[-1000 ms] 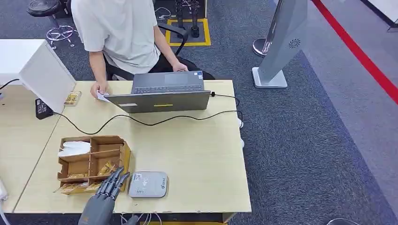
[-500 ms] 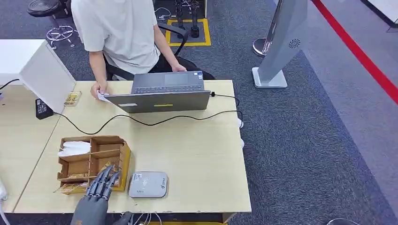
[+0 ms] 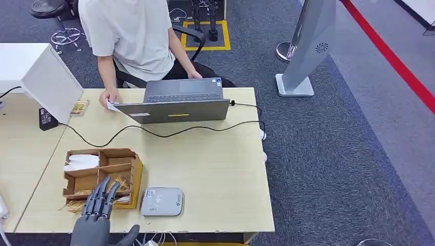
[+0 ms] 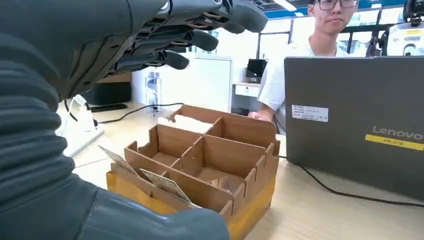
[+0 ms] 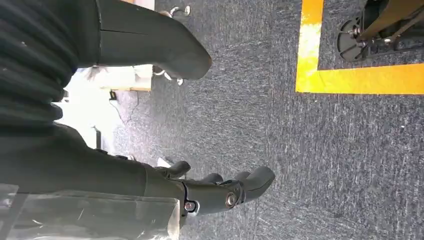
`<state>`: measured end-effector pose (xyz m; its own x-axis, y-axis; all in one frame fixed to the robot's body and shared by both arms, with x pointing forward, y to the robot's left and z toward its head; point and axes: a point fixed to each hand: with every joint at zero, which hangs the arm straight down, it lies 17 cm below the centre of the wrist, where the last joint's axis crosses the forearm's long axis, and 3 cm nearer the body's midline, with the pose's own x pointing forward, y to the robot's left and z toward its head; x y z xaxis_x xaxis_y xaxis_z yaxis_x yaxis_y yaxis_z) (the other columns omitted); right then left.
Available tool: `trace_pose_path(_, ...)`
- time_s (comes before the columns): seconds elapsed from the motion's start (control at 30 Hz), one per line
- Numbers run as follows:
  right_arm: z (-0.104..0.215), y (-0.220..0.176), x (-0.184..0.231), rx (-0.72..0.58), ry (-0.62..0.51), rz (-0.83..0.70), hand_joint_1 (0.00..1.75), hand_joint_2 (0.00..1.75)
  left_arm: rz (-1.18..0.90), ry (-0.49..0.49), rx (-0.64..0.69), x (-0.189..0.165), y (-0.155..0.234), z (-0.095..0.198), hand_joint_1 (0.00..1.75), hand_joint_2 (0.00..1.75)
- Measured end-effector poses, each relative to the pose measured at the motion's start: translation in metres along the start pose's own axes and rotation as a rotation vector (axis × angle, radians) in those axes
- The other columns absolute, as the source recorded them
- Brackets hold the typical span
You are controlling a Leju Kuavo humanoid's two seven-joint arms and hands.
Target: Pass the card to the sensor for recognition and then transmit it.
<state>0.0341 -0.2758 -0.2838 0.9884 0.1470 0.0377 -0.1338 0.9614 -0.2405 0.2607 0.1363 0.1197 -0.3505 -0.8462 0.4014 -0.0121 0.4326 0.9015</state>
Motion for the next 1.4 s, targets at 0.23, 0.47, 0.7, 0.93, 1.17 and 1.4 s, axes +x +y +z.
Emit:
trace_pose_path(0.23, 0.0, 0.0, 0.003, -0.003, -0.012, 0.012, 0.0, 1.75, -0.011, 0.006, 0.088, 0.001, 0.018, -0.004, 0.0, 1.75)
trace_pose_path(0.47, 0.001, 0.0, 0.007, -0.007, -0.027, 0.002, 0.0, 1.75, -0.012, 0.024, 0.118, 0.0, 0.026, -0.009, 0.0, 1.75)
trace_pose_path(0.7, 0.001, 0.002, 0.008, -0.006, -0.03, 0.001, 0.0, 1.75, 0.0, 0.051, 0.134, -0.003, 0.029, -0.01, 0.0, 1.75)
trace_pose_path(0.93, 0.001, 0.002, 0.01, -0.006, -0.032, 0.0, 0.0, 1.75, 0.007, 0.067, 0.153, -0.005, 0.032, -0.01, 0.0, 1.75)
trace_pose_path(1.17, 0.001, 0.002, 0.01, -0.006, -0.035, 0.003, 0.0, 1.75, 0.003, 0.092, 0.162, -0.011, 0.03, -0.009, 0.0, 1.75)
trace_pose_path(1.4, 0.001, 0.003, 0.014, -0.001, -0.054, 0.025, 0.0, 1.75, -0.046, -0.005, 0.196, -0.005, 0.027, -0.007, 0.0, 1.75)
